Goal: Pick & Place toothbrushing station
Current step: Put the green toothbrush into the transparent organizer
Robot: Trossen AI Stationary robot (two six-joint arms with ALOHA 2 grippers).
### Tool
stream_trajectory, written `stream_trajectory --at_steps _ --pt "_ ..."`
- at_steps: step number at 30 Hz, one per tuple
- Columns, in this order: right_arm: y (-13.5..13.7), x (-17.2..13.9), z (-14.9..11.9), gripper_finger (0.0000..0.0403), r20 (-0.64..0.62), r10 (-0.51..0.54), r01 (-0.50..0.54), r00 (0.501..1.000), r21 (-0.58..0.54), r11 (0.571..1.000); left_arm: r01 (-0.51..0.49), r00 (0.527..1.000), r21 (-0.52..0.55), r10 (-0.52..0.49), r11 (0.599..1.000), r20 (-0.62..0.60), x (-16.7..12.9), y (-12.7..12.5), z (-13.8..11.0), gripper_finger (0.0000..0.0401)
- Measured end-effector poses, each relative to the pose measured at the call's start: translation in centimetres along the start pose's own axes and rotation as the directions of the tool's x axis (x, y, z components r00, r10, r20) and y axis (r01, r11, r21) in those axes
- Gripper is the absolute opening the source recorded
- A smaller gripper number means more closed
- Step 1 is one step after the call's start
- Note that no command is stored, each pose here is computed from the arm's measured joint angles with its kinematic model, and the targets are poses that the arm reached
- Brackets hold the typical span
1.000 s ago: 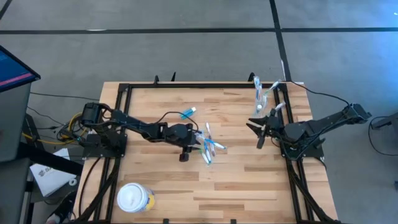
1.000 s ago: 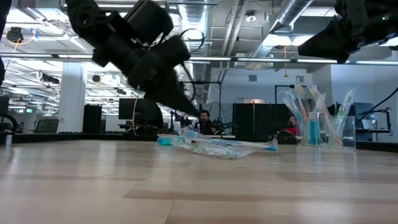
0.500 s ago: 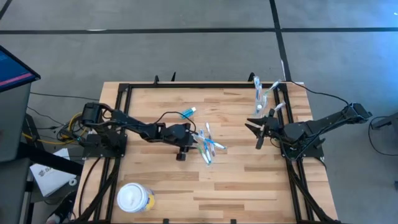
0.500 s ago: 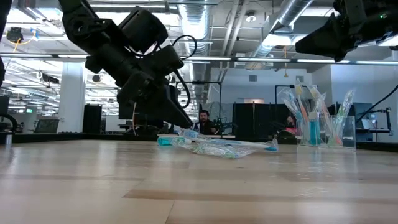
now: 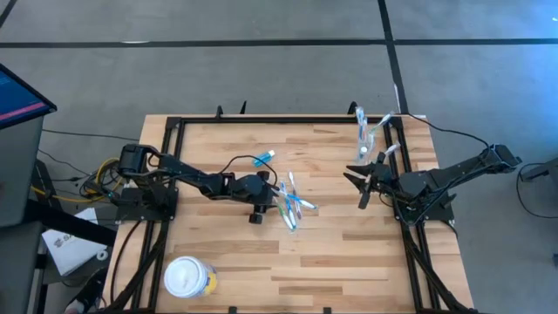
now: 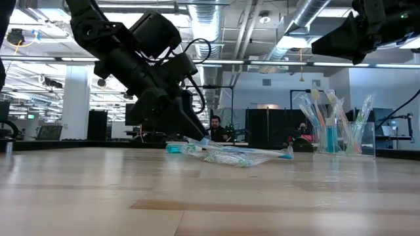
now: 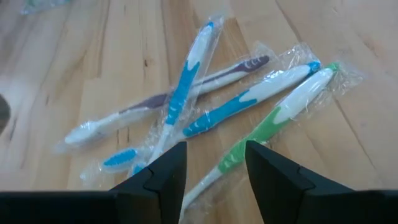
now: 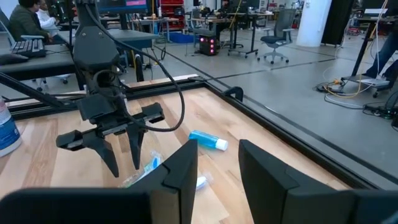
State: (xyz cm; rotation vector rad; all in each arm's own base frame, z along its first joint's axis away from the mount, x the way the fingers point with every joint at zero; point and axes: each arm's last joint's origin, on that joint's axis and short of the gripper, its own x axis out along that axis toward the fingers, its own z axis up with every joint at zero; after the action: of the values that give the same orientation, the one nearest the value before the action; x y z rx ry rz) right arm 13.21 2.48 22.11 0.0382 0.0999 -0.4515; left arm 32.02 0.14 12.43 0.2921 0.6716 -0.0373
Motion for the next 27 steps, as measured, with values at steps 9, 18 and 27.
stream_trajectory --at_steps 9,18,27 --pt "0.0 0.0 0.0 0.0108 0.001 -0.001 0.001 1.0 0.001 1.0 0.06 0.998 0.004 -0.06 0.998 -0.018 0.9 -0.2 -0.7 0.0145" --pt "0.0 0.0 0.0 0.0108 0.002 -0.001 0.001 1.0 0.002 1.0 0.058 0.997 -0.013 -0.059 0.998 -0.052 2.8 0.5 -1.2 0.0143" --pt "0.0 0.0 0.0 0.0108 -0.001 0.0 0.0 1.0 0.0 1.0 0.094 0.99 -0.082 -0.102 0.992 -0.099 2.8 0.3 -1.4 0.0143"
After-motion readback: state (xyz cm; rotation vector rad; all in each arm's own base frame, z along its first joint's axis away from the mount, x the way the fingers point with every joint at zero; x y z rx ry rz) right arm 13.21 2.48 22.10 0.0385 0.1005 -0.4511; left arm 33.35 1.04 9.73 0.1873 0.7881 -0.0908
